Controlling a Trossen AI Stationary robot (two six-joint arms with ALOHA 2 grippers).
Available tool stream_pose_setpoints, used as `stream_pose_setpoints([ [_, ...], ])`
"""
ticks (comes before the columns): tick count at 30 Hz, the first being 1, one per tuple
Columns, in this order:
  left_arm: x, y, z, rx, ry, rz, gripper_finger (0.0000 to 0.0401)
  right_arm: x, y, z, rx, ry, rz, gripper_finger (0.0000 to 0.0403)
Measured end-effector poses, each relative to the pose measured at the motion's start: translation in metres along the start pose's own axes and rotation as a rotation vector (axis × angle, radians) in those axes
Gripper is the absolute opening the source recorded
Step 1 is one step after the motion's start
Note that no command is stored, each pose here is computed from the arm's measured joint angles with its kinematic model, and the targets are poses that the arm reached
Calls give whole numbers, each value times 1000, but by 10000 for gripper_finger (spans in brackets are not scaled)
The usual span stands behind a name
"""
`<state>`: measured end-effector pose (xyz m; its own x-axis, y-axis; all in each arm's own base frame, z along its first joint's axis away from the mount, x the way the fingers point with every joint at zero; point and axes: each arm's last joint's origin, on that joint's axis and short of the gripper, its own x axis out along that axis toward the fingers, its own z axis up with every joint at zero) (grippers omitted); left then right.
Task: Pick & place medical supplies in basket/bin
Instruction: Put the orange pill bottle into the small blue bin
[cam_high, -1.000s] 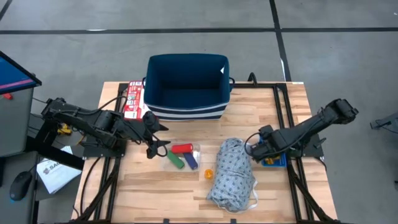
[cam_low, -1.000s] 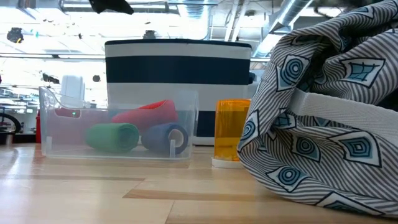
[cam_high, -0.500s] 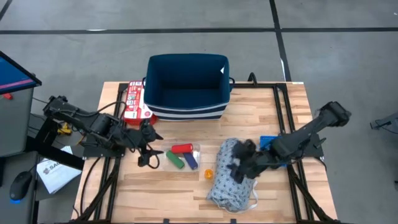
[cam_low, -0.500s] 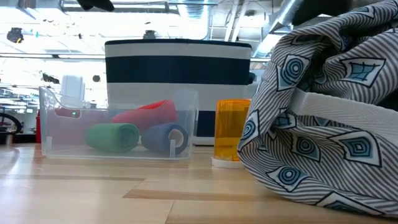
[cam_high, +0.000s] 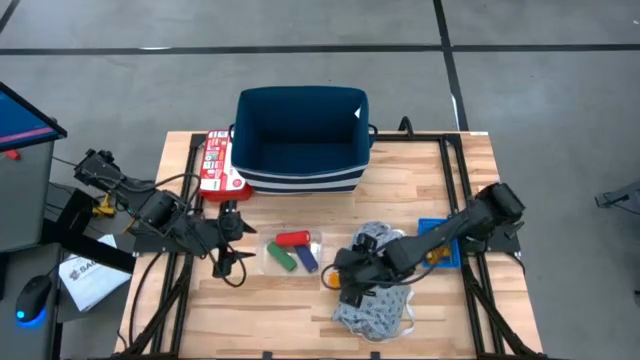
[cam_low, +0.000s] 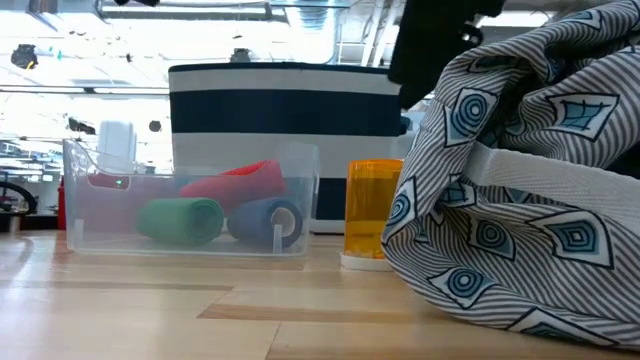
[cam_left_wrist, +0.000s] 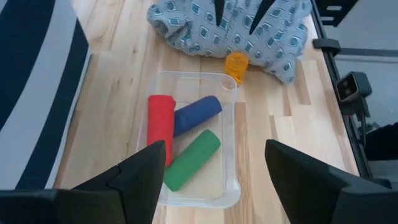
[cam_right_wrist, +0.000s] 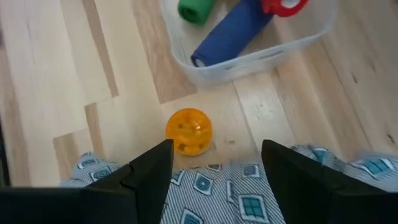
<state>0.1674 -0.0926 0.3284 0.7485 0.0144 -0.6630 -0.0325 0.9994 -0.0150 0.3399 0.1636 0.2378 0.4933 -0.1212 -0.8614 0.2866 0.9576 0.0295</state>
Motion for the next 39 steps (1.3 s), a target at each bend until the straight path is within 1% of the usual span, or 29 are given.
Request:
stream_pose_setpoints([
  [6,-4,-8,-4,30,-11,-14,266,17,12,-1,-67,47,24,240],
  [8,-5,-9,-4,30,-17,-9,266,18,13,-3,-90,62,25,240],
  [10,-5,-10,-4,33,-19,-8,266,19,15,-1,-94,46,36,240],
  [15,-6,-11,-5,36,-25,-3,266,25,14,3,-115,27,53,240],
  [19,-6,-11,-5,36,-26,-2,266,28,10,6,-123,44,61,240],
  [26,-6,-11,-5,35,-27,0,266,37,4,12,-136,83,124,241],
  [34,-6,-11,-5,14,-29,3,266,38,1,16,-149,64,116,272],
  [39,-6,-11,-5,14,-29,3,266,47,-1,9,-127,59,127,283],
])
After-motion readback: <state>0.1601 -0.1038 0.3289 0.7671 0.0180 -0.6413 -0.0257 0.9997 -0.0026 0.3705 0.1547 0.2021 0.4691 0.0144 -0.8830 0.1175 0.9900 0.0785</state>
